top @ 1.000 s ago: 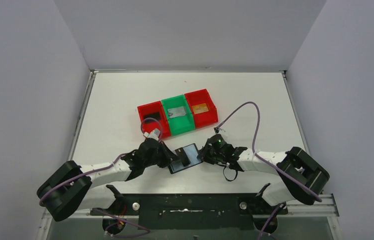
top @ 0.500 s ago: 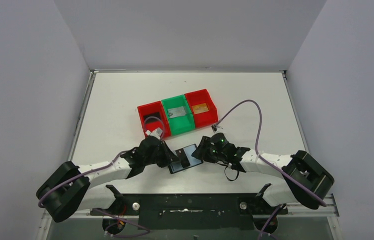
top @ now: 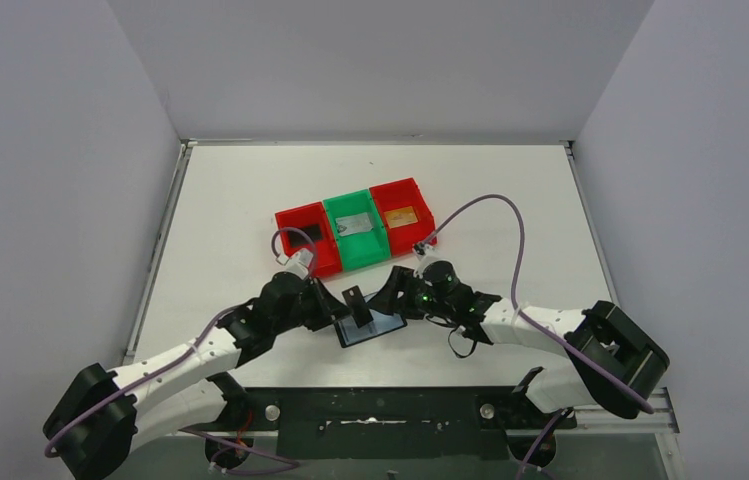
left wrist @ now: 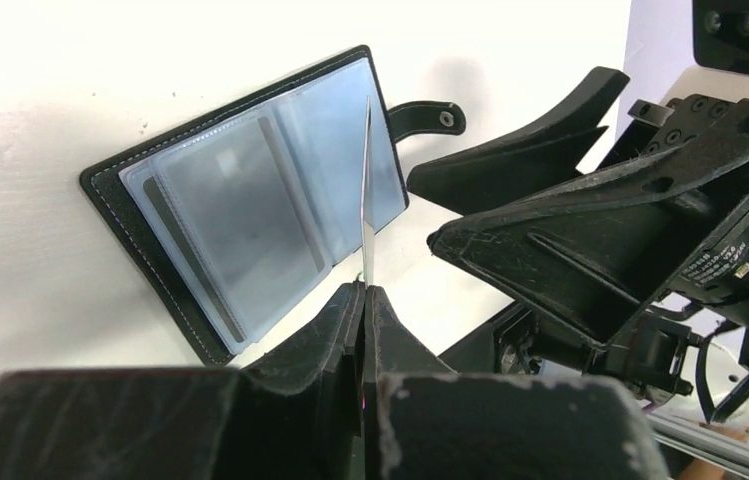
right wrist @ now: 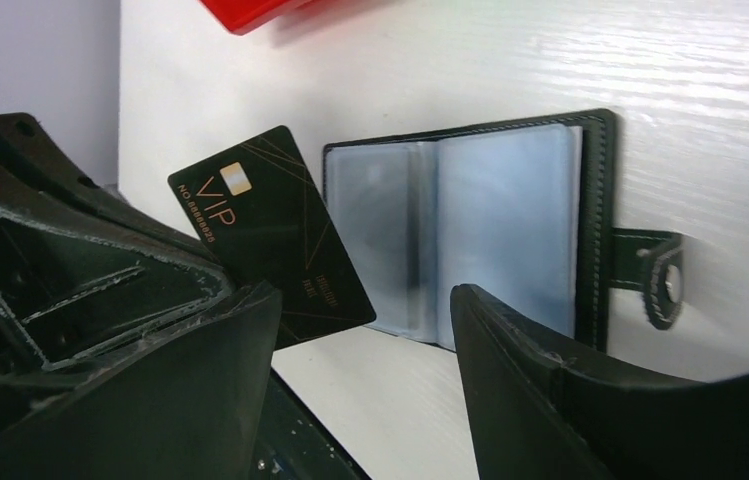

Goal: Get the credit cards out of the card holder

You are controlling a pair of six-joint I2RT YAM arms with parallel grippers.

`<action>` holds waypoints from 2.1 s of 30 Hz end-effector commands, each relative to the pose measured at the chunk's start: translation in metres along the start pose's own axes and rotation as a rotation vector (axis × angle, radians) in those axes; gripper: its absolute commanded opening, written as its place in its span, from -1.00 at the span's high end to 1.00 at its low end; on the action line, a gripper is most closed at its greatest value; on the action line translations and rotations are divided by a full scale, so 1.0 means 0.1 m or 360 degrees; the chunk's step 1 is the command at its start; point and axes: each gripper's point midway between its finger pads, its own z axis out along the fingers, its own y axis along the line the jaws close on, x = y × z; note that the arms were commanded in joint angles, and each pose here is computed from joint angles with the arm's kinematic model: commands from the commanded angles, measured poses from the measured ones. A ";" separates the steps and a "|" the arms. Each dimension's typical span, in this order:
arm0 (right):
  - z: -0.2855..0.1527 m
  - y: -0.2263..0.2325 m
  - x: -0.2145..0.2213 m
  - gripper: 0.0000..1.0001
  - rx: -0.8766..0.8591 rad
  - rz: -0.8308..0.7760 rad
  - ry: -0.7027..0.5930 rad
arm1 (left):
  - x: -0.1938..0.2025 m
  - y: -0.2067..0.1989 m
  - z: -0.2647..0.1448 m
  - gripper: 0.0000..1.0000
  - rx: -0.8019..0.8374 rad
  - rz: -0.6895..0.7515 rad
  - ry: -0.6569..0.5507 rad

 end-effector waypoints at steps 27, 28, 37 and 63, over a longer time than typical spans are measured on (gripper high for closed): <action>-0.36 1.01 -0.31 -0.06 -0.1041 -0.0129 0.0126 | -0.21 -0.80 -0.38 1.00 0.0570 0.0371 -0.0126; -0.36 1.01 -0.29 0.02 -0.1048 -0.0128 0.0129 | -0.22 -0.80 -0.38 1.00 0.0570 0.0369 -0.0134; -0.43 0.98 -0.27 0.41 -0.1069 -0.0117 0.0108 | -0.22 -0.72 -0.37 1.00 0.0542 0.0335 -0.0160; -0.28 0.78 -0.46 1.00 -0.0737 -0.0227 0.0002 | -0.73 -0.39 -0.68 -0.01 0.0159 0.0228 -0.0505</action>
